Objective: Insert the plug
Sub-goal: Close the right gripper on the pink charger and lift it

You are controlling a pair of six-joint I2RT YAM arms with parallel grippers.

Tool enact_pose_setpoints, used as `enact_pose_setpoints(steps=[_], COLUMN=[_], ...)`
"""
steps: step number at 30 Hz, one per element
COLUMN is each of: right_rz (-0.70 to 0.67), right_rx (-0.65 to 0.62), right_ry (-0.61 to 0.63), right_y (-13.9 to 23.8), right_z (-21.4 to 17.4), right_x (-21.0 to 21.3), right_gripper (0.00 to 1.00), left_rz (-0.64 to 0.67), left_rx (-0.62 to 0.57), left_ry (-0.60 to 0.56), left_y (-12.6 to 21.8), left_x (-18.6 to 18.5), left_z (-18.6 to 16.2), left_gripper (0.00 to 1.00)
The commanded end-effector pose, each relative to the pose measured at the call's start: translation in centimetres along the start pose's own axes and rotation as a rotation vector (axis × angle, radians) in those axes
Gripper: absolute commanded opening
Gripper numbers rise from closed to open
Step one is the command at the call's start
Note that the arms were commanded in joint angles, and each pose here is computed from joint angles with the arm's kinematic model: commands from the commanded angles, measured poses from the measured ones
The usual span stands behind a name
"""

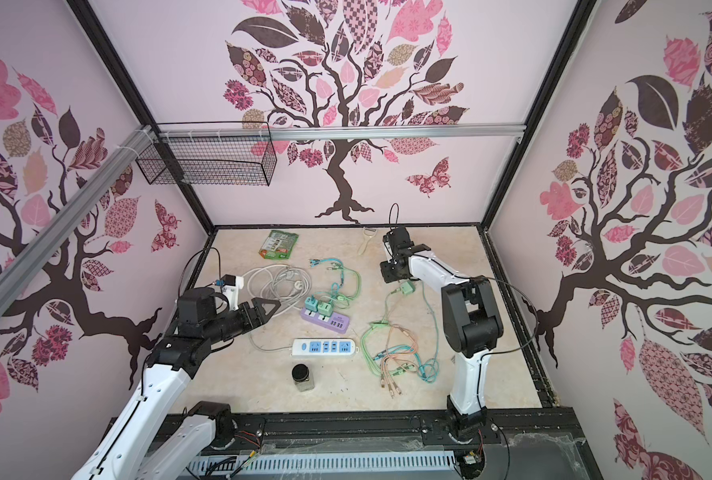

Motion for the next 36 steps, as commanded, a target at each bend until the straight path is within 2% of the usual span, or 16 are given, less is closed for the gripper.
enact_pose_setpoints(steps=[1, 9, 15, 27, 36], right_rz=[0.01, 0.111, 0.161, 0.345, 0.423], right_rx=[-0.125, -0.373, -0.468, -0.579, -0.592], right_ry=[-0.004, 0.06, 0.177, 0.428, 0.516], right_y=[5.5, 14.0, 18.5, 22.1, 23.1], right_z=[2.7, 4.8, 4.9, 1.3, -1.6], right_x=[0.0, 2.9, 6.7, 14.5, 18.2], right_gripper=[0.28, 0.26, 0.25, 0.24, 0.24], left_rz=[-0.069, -0.136, -0.198, -0.347, -0.43], left_rx=[-0.026, 0.012, 0.024, 0.087, 0.171], left_ry=[-0.033, -0.037, -0.04, -0.077, -0.125], left_y=[0.7, 0.5, 0.8, 1.9, 1.2], left_x=[-2.3, -3.8, -5.4, -9.7, -13.4], left_z=[1.4, 1.5, 1.8, 1.9, 0.5], left_gripper=[0.77, 0.78, 0.78, 0.79, 0.78])
Point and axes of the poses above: each gripper's point midway between its finger pads, its own y axis back along the fingers, its own x axis along the line the jaws close on, z = x × y, the point moved 1 cm from there along y, back along the fingers, and after that the axes turned 8 degrees about y, right-handed, at the moved point
